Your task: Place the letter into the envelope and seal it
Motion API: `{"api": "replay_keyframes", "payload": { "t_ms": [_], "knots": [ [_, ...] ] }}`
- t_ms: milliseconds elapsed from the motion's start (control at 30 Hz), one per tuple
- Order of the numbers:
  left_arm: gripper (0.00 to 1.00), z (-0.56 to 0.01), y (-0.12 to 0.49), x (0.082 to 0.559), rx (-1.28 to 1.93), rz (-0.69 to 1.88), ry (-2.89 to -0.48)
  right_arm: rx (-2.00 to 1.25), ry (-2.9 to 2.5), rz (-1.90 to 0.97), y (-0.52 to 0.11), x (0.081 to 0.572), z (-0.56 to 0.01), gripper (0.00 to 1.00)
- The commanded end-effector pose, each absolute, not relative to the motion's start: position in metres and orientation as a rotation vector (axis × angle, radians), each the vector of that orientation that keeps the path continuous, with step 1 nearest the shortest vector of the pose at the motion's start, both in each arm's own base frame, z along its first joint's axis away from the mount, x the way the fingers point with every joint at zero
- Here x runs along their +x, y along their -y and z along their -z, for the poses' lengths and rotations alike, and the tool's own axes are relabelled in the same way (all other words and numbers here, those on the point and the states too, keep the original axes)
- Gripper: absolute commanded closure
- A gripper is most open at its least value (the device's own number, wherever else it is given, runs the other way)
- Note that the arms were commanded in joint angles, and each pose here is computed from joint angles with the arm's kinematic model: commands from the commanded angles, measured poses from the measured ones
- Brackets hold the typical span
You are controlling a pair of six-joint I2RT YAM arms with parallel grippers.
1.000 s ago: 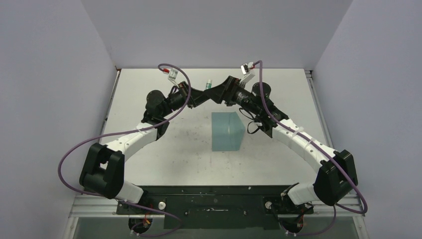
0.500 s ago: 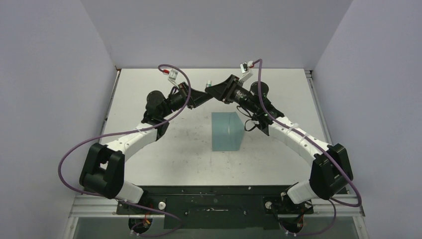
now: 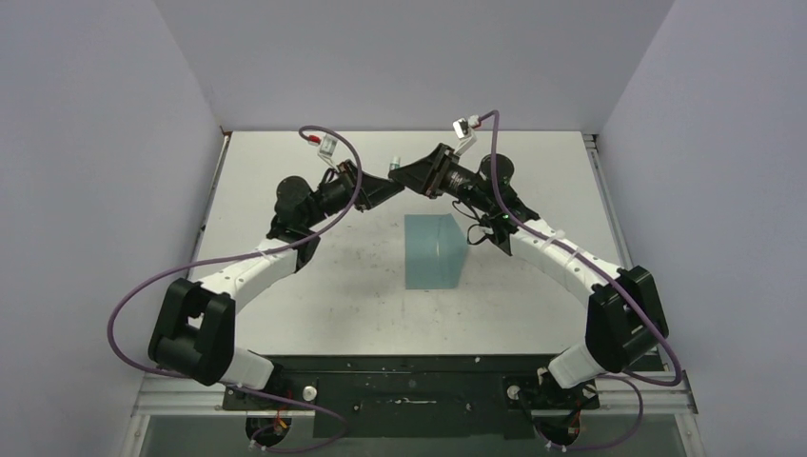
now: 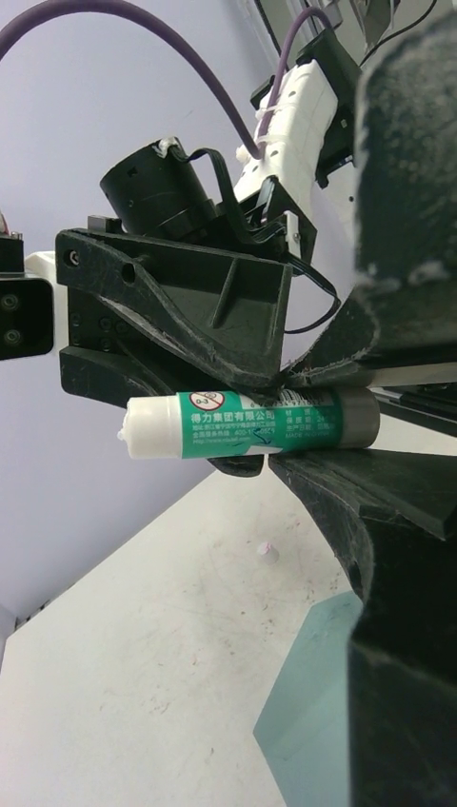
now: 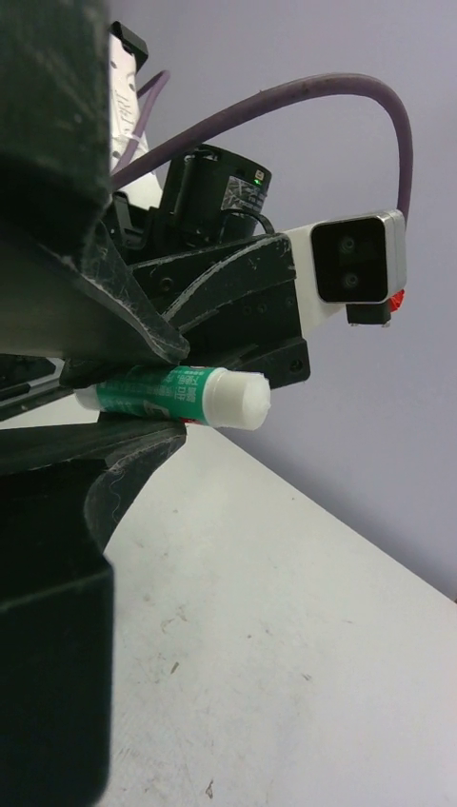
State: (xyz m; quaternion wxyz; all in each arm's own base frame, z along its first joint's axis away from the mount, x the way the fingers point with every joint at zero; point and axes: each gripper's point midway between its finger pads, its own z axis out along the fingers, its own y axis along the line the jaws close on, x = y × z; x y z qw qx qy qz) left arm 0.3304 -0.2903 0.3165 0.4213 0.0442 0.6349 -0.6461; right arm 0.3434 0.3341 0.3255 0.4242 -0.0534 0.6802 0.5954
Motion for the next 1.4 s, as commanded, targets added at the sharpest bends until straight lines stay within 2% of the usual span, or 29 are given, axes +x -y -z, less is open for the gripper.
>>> {"api": "replay_keyframes", "payload": {
  "t_ms": [0, 67, 200, 400, 533, 667, 767, 967, 1133, 1367],
  "knots": [
    [0.71, -0.354, 0.283, 0.299, 0.273, 1.627, -1.458, -0.219, -1.608, -1.505, -0.330, 0.346, -0.345, 0.95],
    [0.50, -0.348, 0.279, 0.299, 0.270, 1.596, -1.483, -0.245, -1.592, -1.502, -0.327, 0.347, -0.348, 0.95],
    [0.23, -0.335, 0.267, 0.299, 0.261, 1.559, -1.526, -0.320, -1.581, -1.480, -0.327, 0.346, -0.349, 0.95],
    [0.02, -0.327, 0.237, 0.293, 0.259, 1.521, -1.539, -0.415, -1.635, -1.403, -0.324, 0.347, -0.328, 0.95],
    [0.04, -0.334, 0.210, 0.302, 0.194, 1.447, -1.535, -0.534, -1.691, -1.316, -0.326, 0.344, -0.306, 0.95],
    [0.01, -0.329, 0.215, 0.315, 0.145, 1.414, -1.646, -0.683, -1.723, -1.243, -0.335, 0.336, -0.293, 0.95],
    [0.09, -0.317, 0.223, 0.321, 0.107, 1.439, -1.752, -0.784, -1.753, -1.174, -0.345, 0.331, -0.282, 0.95],
    [0.17, -0.298, 0.221, 0.333, -0.029, 1.416, -1.916, -0.911, -1.827, -1.042, -0.359, 0.324, -0.258, 0.95],
    [0.30, -0.275, 0.221, 0.336, -0.127, 1.408, -2.048, -0.962, -1.845, -0.982, -0.368, 0.320, -0.248, 0.95],
    [0.38, -0.237, 0.220, 0.328, -0.208, 1.367, -2.249, -1.004, -1.846, -0.933, -0.375, 0.320, -0.244, 0.95]
  ]
}}
